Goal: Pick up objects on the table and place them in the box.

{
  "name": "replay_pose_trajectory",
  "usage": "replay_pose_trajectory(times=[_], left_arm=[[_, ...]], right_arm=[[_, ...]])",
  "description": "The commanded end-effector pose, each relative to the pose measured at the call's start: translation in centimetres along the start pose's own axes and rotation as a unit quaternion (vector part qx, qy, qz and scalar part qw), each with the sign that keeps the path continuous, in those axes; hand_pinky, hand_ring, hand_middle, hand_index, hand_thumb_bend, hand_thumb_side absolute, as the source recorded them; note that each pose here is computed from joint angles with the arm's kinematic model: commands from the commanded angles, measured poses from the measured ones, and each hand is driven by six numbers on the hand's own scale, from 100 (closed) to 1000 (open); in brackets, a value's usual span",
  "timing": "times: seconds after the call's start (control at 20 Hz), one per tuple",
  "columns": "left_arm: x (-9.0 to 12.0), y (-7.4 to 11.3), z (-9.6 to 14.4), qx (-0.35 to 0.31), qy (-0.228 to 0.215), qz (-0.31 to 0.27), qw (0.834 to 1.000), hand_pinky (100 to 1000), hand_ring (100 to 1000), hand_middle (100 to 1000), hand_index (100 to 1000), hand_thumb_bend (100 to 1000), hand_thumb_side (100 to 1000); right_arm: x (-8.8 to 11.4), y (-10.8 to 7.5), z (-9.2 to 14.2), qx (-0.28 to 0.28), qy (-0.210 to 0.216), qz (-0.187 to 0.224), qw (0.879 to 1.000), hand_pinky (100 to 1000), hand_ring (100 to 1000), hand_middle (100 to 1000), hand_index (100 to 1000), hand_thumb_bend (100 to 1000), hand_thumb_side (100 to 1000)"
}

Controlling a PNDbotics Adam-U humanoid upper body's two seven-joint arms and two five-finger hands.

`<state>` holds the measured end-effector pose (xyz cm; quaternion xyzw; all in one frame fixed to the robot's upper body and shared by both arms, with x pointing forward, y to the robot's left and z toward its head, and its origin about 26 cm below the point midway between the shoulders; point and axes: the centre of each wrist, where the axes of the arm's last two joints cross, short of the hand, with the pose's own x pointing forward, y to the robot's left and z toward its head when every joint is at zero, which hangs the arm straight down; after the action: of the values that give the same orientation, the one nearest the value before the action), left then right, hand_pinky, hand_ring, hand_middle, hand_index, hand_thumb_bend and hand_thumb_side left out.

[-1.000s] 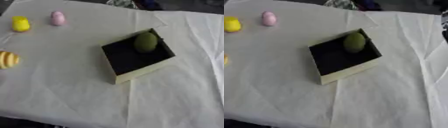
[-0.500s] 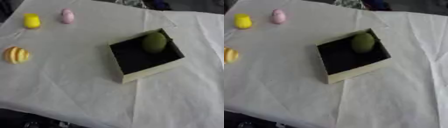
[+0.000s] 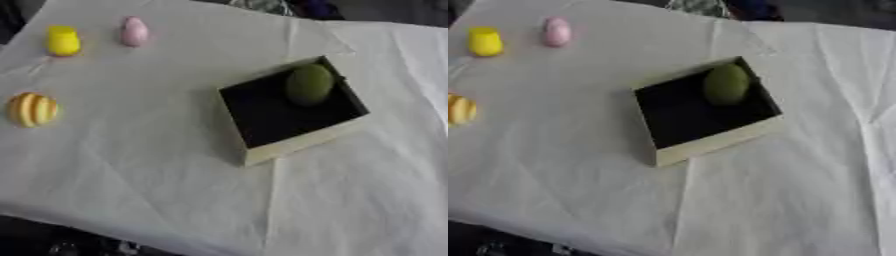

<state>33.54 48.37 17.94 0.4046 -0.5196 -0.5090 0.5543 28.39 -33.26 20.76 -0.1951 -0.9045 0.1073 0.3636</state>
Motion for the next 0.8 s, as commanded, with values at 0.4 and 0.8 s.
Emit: replay_pose_trajectory(times=[0.4, 0.8], left_arm=[[0.5, 0.5, -2.4, -0.008, -0.02, 0.009, 1.0, 813, 840, 782, 863, 439, 100], [1.2, -0.5, -4.6, -0.04, -0.026, 0.001, 0.999, 774, 809, 730, 838, 408, 100]], right_arm=[[0.8, -0.1, -0.7, 0.01, -0.016, -0.002, 1.0, 905, 758, 701, 784, 100, 666], [0.8, 0.1, -0.7, 0.013, -0.014, -0.007, 1.0, 906, 757, 699, 780, 100, 668]])
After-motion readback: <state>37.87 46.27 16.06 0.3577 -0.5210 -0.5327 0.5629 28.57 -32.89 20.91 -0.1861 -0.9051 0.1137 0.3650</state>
